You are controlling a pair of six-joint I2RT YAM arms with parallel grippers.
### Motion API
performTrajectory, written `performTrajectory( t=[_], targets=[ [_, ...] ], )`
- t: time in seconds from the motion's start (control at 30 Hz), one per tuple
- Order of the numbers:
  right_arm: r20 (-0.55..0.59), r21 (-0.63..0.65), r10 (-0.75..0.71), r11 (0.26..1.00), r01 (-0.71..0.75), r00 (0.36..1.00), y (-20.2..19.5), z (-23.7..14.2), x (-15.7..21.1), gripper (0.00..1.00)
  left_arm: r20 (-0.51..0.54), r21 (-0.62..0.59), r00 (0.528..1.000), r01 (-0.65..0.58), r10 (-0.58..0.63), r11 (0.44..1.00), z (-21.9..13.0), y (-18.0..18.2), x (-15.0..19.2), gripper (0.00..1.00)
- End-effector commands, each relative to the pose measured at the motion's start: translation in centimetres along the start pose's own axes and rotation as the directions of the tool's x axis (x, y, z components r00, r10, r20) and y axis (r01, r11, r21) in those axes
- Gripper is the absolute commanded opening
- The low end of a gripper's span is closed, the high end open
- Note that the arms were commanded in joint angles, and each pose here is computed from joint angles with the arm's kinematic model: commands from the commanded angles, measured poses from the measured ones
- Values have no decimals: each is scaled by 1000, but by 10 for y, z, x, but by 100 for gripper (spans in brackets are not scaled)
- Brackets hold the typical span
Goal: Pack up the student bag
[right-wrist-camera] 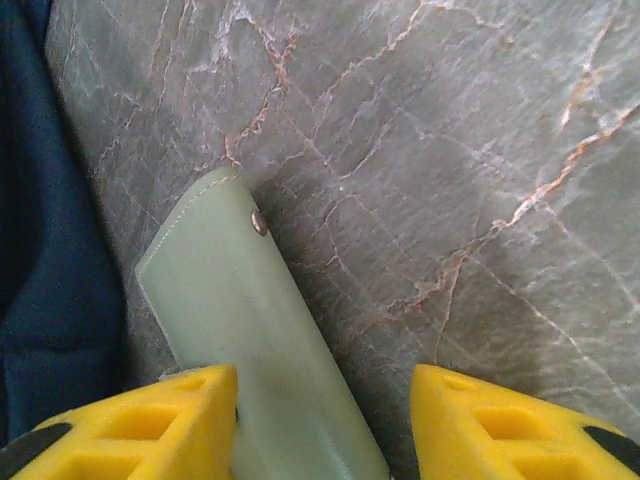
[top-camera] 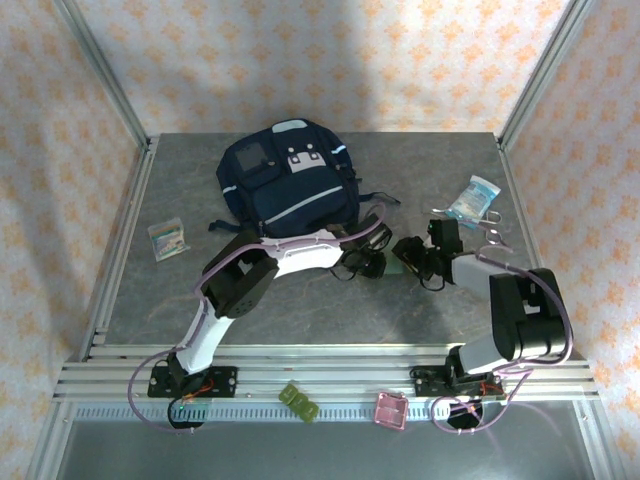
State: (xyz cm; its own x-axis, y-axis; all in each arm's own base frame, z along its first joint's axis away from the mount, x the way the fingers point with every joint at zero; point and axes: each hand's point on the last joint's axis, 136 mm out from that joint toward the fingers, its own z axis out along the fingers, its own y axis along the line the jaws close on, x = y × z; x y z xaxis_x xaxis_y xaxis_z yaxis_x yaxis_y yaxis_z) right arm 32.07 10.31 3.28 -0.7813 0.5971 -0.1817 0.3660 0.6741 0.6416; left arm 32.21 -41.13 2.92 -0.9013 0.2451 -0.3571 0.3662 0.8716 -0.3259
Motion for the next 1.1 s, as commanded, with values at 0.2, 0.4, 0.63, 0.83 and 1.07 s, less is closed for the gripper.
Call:
performTrajectory(
  t=[0.2,0.4,0.63,0.83,1.07],
  targets=[
    [-69,-263,-56,964,36,996,39,-3,17,40,-33,-51,999,-2,0,999,14,18,16,20],
    [-102,-263,-48,965,19,994,36,6,24,30,1,-39,1000,-9,9,999,8,15,9,20],
    [-128,-139,-72,989,54,989,18,22,26,38,24,-26,1000,-17,17,1000,2,13,6,20],
    [-134,-99,-85,992,72,987,8,29,26,20,45,-18,999,-18,19,1000,-5,10,2,20],
    [-123,-68,-105,993,97,987,8,24,23,0,93,-9,995,-26,27,1000,-22,4,-11,21]
  ],
)
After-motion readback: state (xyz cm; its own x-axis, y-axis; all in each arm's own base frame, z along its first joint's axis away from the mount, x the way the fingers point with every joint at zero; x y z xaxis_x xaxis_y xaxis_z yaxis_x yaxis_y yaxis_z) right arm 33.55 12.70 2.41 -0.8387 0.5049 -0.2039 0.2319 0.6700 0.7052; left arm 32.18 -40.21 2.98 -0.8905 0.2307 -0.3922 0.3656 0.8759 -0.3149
